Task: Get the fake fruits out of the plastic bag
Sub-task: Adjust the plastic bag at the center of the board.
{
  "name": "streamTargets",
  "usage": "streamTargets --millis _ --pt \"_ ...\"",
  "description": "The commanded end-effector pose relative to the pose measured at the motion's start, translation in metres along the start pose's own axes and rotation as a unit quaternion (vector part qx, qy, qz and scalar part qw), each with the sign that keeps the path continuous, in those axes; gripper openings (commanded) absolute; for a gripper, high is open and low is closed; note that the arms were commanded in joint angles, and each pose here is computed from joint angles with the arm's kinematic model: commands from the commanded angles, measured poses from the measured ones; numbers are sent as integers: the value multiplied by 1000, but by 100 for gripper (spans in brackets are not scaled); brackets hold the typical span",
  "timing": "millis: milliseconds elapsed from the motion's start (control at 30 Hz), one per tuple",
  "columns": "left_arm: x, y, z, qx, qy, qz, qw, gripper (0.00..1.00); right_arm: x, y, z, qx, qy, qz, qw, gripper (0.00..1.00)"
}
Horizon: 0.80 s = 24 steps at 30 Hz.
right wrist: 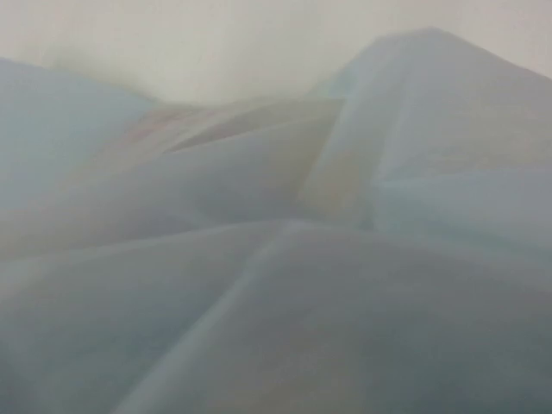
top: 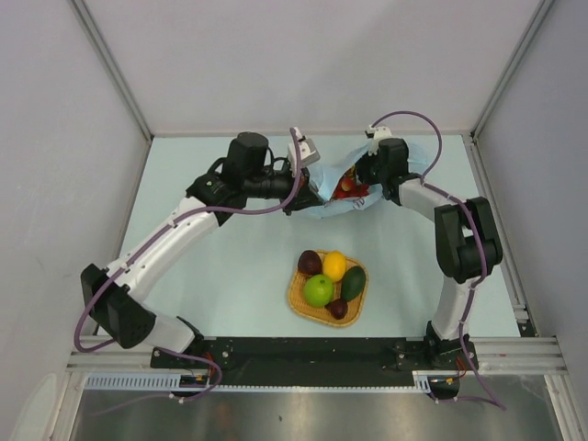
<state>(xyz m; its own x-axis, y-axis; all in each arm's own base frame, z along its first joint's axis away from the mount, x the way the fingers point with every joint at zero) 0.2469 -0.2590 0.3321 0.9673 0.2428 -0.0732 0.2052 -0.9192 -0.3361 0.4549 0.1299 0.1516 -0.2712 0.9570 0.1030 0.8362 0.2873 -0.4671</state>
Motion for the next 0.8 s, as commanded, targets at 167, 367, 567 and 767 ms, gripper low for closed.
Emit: streamTargets --millis 167,367,567,767 --pt "-5 23 9 25 14 36 999 0 -22 47 -21 -33 158 5 987 56" --pt "-3 26 13 31 13 31 999 0 25 46 -28 -44 55 -156 985 1" --pt "1 22 13 38 23 7 999 0 85 0 -46 -45 8 -261 964 0" --pt "1 15 22 43 22 -24 999 0 160 -50 -11 19 -58 -377 924 6"
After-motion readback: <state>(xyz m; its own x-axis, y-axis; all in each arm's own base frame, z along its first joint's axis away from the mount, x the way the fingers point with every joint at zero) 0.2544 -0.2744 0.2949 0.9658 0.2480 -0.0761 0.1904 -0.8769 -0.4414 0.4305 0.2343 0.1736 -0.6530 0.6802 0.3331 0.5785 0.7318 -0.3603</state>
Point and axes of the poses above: each gripper's point midway between its finger pads, its own y axis out along the fingers, its own x axis along the line the jaws close on, z = x × y, the point moved 7 cm from there along -y, back along the fingers, and after that the axes turned 4 degrees about y, right-handed, at the moved point
